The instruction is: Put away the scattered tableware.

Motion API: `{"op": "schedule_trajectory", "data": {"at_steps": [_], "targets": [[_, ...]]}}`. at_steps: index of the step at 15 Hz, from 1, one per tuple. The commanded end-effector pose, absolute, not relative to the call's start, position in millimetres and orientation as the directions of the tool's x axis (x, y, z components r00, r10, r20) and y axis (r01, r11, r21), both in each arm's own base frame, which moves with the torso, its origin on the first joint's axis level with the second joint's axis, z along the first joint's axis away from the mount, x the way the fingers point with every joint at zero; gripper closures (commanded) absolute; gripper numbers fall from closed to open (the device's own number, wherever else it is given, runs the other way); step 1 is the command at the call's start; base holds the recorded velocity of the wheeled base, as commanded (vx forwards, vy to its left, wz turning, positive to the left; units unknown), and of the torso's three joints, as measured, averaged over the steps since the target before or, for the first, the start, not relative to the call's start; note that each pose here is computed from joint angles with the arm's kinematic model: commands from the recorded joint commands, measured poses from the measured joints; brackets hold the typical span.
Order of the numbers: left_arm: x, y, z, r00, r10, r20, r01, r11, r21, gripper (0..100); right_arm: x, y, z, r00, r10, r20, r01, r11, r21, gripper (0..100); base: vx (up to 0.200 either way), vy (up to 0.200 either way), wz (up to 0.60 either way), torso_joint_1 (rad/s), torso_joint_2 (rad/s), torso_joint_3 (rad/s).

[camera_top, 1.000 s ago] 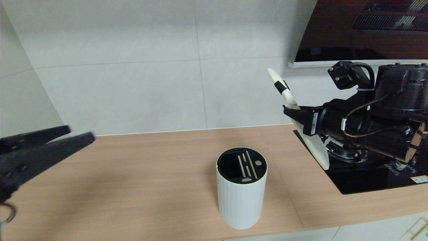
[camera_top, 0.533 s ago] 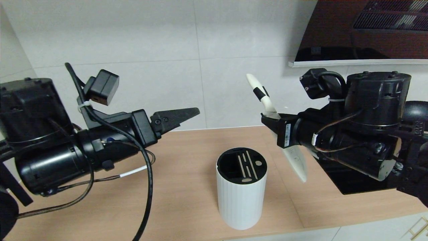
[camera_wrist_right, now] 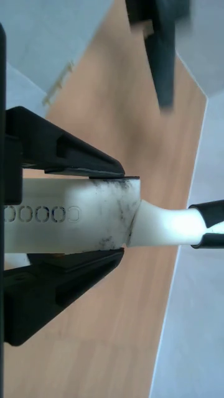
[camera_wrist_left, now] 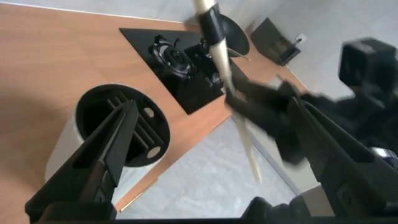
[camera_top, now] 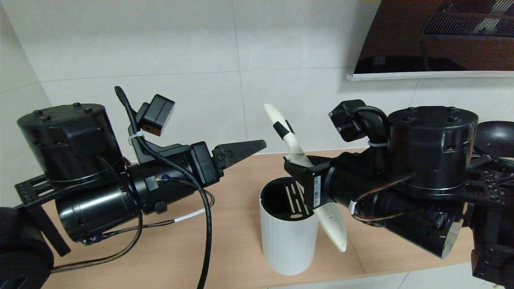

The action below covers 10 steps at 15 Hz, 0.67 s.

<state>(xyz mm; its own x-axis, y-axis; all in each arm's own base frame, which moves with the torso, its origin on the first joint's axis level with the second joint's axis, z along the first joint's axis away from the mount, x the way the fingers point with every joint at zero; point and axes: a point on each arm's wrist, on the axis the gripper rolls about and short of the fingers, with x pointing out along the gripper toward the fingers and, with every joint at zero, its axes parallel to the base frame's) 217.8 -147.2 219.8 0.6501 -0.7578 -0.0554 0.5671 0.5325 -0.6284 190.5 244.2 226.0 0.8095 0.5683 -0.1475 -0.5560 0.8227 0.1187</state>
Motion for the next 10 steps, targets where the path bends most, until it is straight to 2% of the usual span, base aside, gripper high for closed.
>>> {"op": "schedule_trajectory", "data": {"at_steps": [1,4,10], "targets": [[216.8,-153.6,220.8,0.648,-0.759,-0.053,0.570,0.531,-0.627,0,182.2,256.7,220.0,0.782,0.601,-0.164,-0.589,0.799,0.122,100,0.000,0.000,0.00,0.000,0.00,0.000],[220.2,-163.8,218.9,0.675,-0.736,-0.045,0.557,0.549,-0.623,0,177.0,265.0,214.3,0.772,0.610,-0.179,-0.598,0.792,0.123,100,0.000,0.000,0.00,0.000,0.00,0.000],[228.7,-170.1,213.3,0.685,-0.728,-0.029,0.541,0.534,-0.650,0,173.6,274.4,213.4,0.762,0.633,-0.137,-0.613,0.773,0.161,100,0.000,0.000,0.00,0.000,0.00,0.000]]}}
